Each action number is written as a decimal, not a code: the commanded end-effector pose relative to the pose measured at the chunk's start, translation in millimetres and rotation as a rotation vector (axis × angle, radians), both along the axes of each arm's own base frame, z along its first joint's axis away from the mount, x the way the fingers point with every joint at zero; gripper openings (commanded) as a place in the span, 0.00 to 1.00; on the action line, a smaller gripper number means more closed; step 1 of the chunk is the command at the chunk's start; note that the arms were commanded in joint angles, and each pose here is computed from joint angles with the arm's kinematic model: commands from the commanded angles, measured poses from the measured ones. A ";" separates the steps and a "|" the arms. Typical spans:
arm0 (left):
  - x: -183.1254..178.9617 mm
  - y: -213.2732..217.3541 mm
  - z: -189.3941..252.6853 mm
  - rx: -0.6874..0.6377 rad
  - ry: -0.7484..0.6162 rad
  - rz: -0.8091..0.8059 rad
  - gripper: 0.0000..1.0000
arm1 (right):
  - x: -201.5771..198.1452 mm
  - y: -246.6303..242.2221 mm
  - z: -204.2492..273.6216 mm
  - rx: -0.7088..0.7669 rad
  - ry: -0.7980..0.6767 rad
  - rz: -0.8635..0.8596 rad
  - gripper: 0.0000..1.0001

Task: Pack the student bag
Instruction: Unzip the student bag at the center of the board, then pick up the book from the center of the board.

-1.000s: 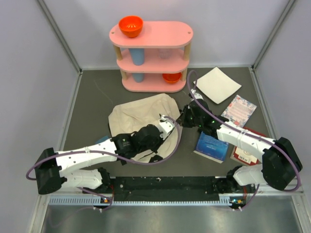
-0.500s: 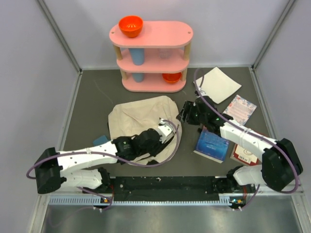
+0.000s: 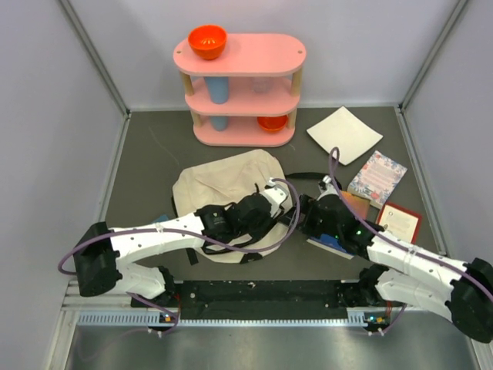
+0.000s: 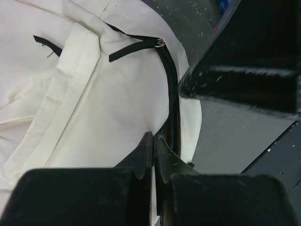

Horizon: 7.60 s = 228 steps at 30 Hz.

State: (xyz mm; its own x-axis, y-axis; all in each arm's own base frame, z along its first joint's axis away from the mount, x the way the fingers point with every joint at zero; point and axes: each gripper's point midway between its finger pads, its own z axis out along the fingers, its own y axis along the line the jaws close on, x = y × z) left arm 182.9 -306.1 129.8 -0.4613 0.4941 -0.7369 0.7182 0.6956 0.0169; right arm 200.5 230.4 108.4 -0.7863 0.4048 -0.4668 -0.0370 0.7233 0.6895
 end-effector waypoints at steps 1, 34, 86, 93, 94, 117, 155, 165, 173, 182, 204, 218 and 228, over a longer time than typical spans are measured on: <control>9.5 -22.5 31.7 -0.100 -0.036 -0.004 0.00 | 11.3 17.4 6.6 0.086 -0.001 -0.071 0.79; 90.2 54.3 91.7 -0.222 -0.134 0.213 0.00 | 31.8 -4.2 -62.2 -0.070 0.090 -0.266 0.00; 132.0 -95.8 156.8 -0.609 -0.030 0.029 0.99 | 18.3 -199.0 37.8 -0.220 -0.010 -0.656 0.99; 97.3 -127.2 82.8 -0.569 0.126 -0.053 0.99 | -5.5 -202.4 -3.3 -0.209 0.127 -0.722 0.99; 95.1 -130.2 71.5 -0.562 0.138 -0.056 0.99 | -8.4 -201.3 -5.5 -0.190 0.126 -0.728 0.99; 76.6 -182.8 -42.7 -0.542 0.394 -0.117 0.99 | -7.6 -204.4 -74.3 -0.224 0.233 -0.772 0.99; 40.8 -202.3 -31.5 -0.654 0.530 -0.315 0.61 | 12.8 -147.5 -43.6 0.044 0.038 -0.501 0.14; 41.3 -205.4 -29.2 -0.658 0.533 -0.326 0.54 | 14.1 -136.2 -22.9 0.103 -0.055 -0.431 0.33; 40.8 -206.9 -23.6 -0.664 0.531 -0.333 0.50 | 17.5 -122.6 -11.9 0.139 -0.088 -0.346 0.31; 38.9 -206.1 -19.4 -0.674 0.531 -0.347 0.44 | 17.8 -116.8 7.9 0.211 -0.182 -0.323 0.34; 40.8 -200.8 -6.5 -0.699 0.497 -0.321 0.63 | 9.7 -133.7 18.7 0.118 -0.175 -0.384 0.00; 67.2 -123.8 61.3 -0.912 0.352 -0.269 0.99 | -17.7 -107.1 111.1 0.250 -0.408 -0.182 0.00; 59.3 -98.8 76.0 -0.981 0.371 -0.356 0.99 | -32.1 -82.7 153.3 0.384 -0.556 -0.003 0.00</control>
